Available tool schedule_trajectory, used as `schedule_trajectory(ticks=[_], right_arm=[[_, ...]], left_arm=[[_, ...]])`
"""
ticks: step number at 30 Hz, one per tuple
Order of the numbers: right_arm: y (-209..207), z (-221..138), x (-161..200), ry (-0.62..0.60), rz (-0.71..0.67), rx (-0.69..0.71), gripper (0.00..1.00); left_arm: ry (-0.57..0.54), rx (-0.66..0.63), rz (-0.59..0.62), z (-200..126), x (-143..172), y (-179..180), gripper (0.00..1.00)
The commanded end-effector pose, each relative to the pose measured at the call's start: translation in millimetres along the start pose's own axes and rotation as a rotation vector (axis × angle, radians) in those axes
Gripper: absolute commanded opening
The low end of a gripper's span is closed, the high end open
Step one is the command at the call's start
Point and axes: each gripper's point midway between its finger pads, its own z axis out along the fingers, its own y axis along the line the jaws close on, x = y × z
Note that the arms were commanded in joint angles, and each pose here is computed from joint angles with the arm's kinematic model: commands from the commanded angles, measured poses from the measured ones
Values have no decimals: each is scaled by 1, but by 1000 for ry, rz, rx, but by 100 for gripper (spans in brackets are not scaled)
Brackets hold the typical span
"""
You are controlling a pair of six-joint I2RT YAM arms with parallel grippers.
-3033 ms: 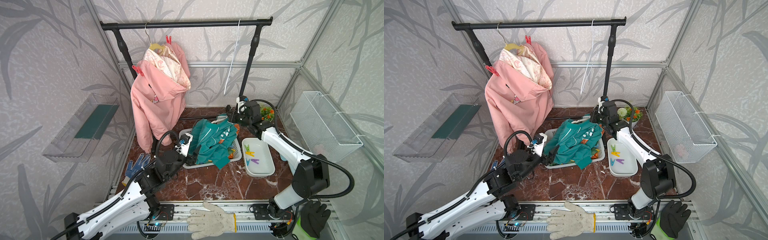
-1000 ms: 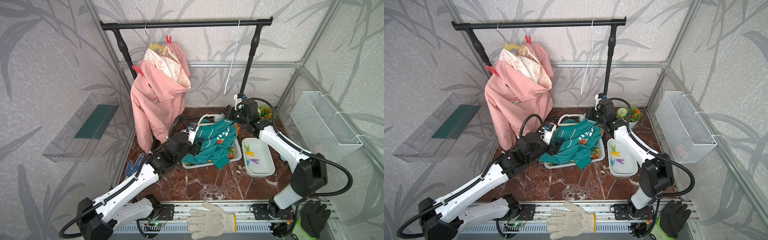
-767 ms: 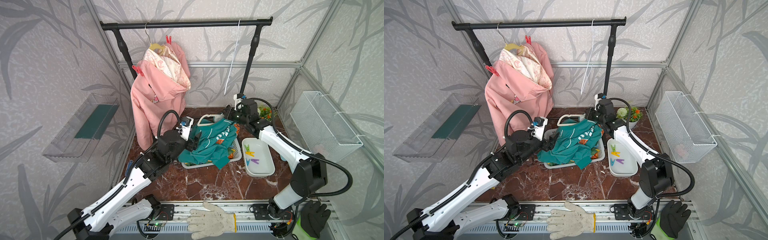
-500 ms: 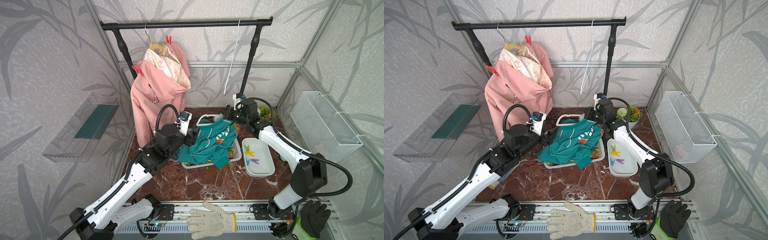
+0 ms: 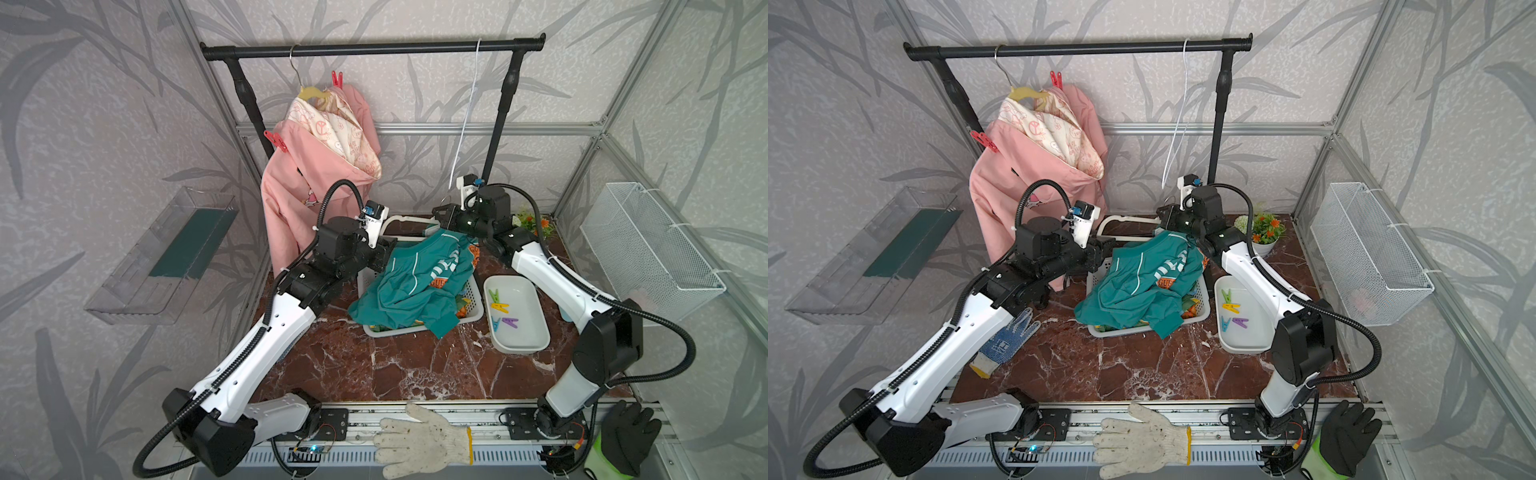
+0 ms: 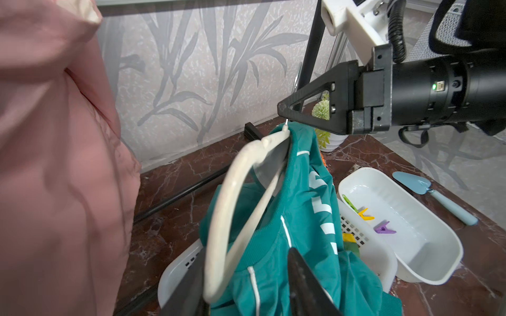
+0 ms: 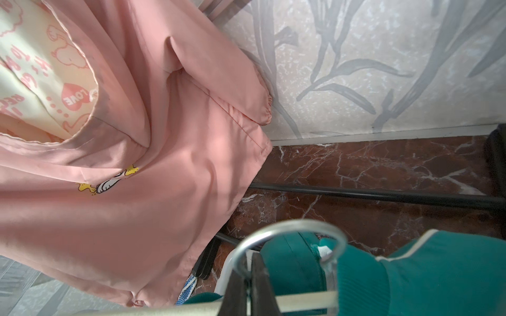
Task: Remove the clothespins securing jackets to the hanger
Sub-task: Remove the jacket from the hanger.
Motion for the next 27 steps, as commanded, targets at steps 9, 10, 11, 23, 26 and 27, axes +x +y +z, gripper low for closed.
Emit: schedule_trajectory(ticks=[9, 10, 11, 23, 26, 27], right_arm=[[16, 11, -5, 3, -26, -75, 0], [17, 11, -6, 1, -26, -78, 0], [18, 11, -7, -1, -27, -84, 0], [12, 8, -2, 8, -32, -59, 16], [5, 4, 0, 2, -35, -20, 46], [2, 3, 0, -1, -34, -11, 53]], left_arm=[[60, 58, 20, -3, 4, -5, 23], [63, 64, 20, -3, 4, -6, 22], [70, 70, 20, -2, 4, -7, 19], [56, 64, 7, -7, -4, -5, 0], [37, 44, 0, -16, -9, -3, 0], [33, 43, -1, -20, -9, -3, 0]])
